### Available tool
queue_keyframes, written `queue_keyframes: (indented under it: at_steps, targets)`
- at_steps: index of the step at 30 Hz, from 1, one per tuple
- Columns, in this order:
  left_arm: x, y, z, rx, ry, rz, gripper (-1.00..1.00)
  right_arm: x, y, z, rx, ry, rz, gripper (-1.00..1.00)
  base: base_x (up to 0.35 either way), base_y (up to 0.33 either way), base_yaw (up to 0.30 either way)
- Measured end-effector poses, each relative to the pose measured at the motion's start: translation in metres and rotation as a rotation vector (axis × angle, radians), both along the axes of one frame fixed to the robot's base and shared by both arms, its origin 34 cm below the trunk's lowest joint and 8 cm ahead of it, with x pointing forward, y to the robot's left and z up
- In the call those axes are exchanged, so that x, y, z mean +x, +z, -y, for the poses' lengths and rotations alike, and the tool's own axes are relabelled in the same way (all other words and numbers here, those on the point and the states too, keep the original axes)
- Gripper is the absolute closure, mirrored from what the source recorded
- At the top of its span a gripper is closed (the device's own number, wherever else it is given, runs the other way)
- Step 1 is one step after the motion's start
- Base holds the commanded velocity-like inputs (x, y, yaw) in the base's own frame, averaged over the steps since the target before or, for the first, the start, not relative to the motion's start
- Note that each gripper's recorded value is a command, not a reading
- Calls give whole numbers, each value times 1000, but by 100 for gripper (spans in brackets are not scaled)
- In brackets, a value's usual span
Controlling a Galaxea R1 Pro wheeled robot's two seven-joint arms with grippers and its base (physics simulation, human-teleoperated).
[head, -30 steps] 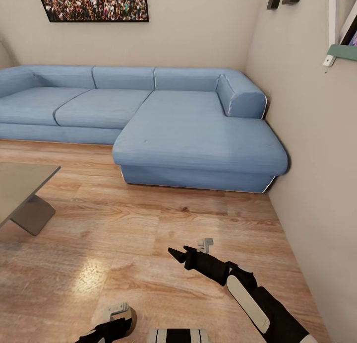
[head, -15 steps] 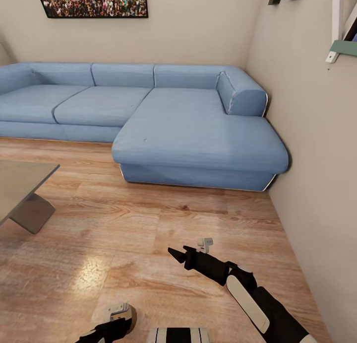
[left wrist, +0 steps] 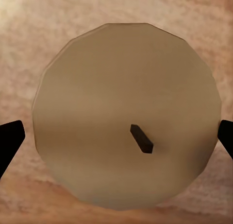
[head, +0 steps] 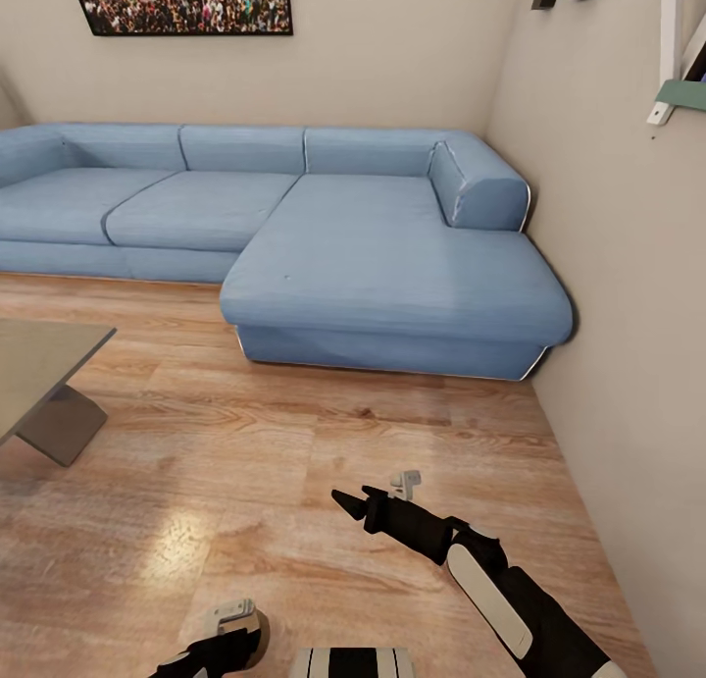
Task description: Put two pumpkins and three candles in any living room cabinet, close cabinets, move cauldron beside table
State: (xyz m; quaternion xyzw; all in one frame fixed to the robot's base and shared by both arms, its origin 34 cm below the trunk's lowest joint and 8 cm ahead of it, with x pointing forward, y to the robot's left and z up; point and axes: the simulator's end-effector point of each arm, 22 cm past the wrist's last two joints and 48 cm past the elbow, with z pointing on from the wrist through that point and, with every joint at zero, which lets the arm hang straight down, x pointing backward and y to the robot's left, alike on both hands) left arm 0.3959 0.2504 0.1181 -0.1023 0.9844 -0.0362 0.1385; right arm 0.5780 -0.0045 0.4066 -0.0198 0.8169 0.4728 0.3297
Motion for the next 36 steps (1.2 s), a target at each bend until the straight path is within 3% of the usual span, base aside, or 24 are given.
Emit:
queue_keyframes:
  at_steps: [36]
  targets:
    - [-3, -3, 1, -3, 3, -7, -100, -1, -4, -1, 2, 0, -8, -100, 0, 0, 0]
